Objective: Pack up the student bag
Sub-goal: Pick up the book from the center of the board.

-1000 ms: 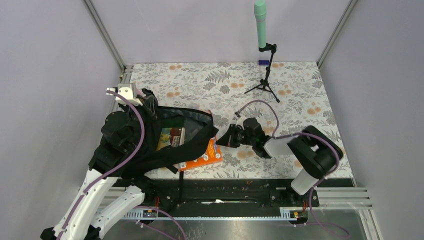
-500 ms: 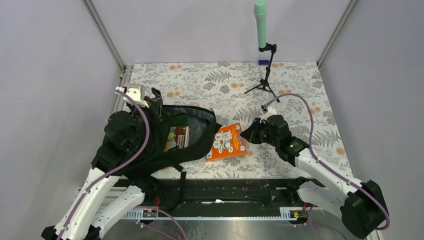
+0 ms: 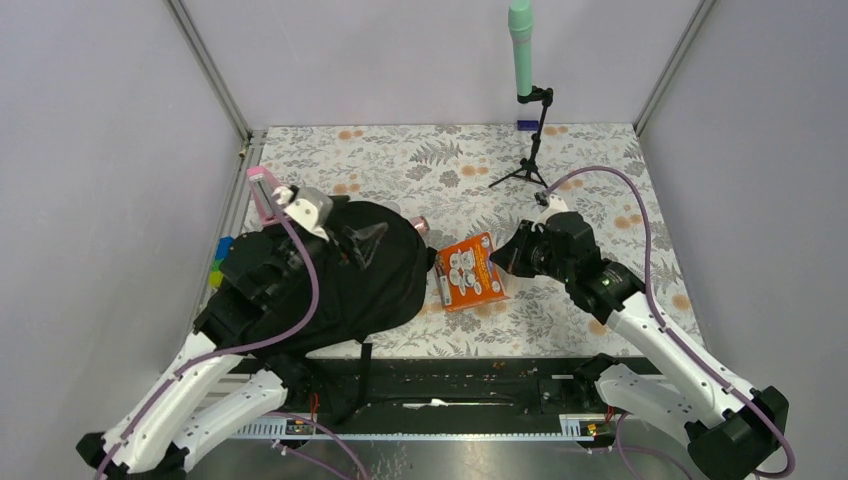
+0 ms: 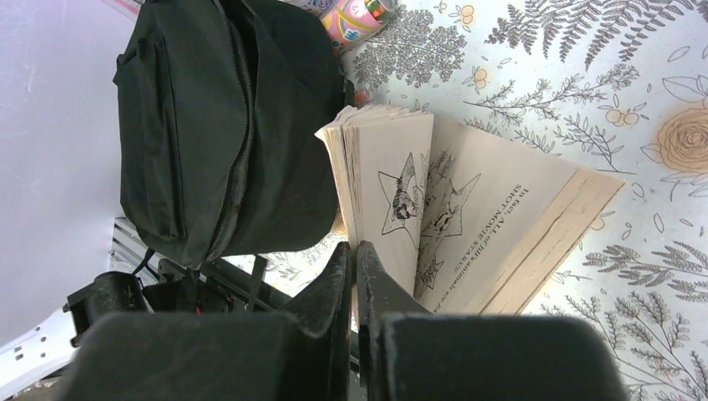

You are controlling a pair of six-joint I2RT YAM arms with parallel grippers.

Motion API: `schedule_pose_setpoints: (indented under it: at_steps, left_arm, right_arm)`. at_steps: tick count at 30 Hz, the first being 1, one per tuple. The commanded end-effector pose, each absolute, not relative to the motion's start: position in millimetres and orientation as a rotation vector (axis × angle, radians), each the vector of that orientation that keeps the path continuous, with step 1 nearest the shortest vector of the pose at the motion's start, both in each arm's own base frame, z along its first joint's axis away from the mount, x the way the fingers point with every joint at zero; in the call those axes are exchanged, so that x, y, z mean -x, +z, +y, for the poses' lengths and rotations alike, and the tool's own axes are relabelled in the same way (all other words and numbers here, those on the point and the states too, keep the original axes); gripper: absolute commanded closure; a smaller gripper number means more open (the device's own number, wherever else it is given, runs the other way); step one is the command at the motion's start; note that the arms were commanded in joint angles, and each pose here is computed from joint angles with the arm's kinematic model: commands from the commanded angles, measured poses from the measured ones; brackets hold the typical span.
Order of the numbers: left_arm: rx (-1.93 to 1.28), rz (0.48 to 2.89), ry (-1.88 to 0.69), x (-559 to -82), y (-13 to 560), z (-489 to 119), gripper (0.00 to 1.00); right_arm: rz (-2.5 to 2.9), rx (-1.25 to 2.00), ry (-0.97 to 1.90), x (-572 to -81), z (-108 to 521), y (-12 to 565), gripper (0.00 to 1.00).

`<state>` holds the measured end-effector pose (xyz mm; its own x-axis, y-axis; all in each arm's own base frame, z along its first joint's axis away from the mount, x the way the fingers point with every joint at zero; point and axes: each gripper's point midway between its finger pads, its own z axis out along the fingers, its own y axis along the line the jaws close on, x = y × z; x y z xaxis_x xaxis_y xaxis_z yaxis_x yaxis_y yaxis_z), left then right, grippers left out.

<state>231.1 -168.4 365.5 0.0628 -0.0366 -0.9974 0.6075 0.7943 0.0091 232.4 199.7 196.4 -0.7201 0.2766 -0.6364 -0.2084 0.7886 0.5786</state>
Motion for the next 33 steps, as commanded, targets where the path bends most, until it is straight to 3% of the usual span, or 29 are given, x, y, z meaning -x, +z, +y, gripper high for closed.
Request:
schedule_pose_setpoints:
  at_steps: [1,11,15,28,33]
  left_arm:
    - [-0.606,1.354,-0.590,-213,373,-207,0.11]
    - [-0.617,1.409,-0.581,-193,259,-307,0.06]
    - [-0.584,1.383,-0.595,-195,235,-332,0.01]
    - [-0.668,1.344,-0.642,-184,172,-401,0.01]
    - [-0.626,1.382,-0.526,-203,161,-409,0.01]
  right_arm:
    - [2.106,-0.121,0.864,-241,196,242,1.00]
    - [2.095,-0.234,0.859,-246,191,243,1.00]
    - [2.080,-0.280,0.876,-248,190,249,1.00]
    - [2.055,-0.337,0.924,-247,192,260,1.00]
    - [2.050,-0.345,0.951,-246,194,263,1.00]
